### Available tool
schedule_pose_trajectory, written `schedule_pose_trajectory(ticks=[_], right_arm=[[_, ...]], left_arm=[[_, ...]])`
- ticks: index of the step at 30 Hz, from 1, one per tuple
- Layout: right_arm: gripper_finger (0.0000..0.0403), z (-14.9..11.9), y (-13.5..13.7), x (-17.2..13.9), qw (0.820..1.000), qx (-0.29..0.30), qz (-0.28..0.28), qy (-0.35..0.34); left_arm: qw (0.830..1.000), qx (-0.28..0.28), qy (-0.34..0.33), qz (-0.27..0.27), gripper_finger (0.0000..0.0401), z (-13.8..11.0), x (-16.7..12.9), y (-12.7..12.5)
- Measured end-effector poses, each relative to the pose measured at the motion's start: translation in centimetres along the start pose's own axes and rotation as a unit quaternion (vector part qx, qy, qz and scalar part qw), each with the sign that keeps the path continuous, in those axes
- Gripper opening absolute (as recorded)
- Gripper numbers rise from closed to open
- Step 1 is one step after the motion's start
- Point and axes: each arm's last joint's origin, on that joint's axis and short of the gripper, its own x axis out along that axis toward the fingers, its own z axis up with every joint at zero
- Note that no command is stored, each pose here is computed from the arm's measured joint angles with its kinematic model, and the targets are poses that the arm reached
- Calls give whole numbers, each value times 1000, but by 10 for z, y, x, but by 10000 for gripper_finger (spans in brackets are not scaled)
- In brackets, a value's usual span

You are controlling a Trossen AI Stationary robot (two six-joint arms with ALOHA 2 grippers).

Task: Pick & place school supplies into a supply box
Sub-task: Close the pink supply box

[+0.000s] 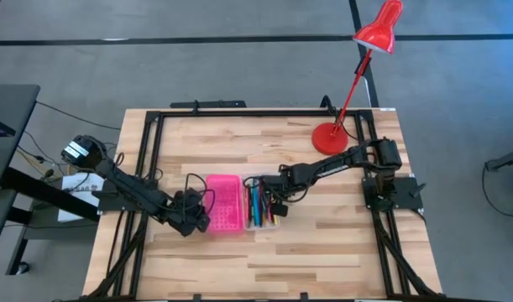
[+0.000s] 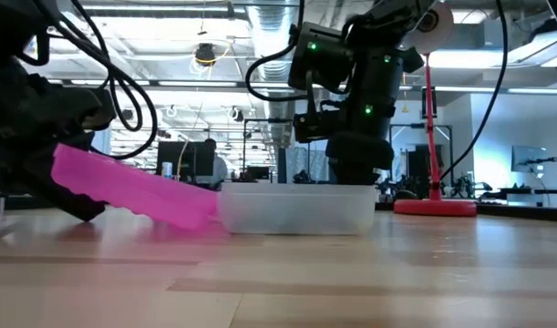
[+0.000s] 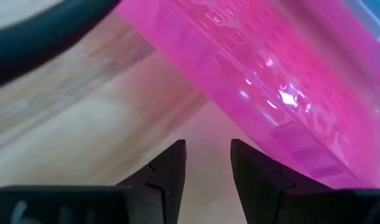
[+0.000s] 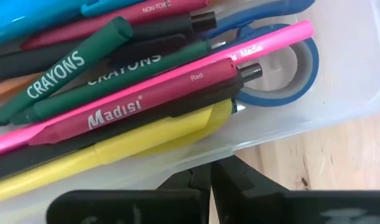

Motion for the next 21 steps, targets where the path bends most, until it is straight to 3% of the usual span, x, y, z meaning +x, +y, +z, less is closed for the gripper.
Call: schedule_pose_trajectory(ticks=[21], right_arm=[[0,-1,8,-2,1000,-10,11,0]], left_arm=[[999,2,-19,42,125,10,5,9]])
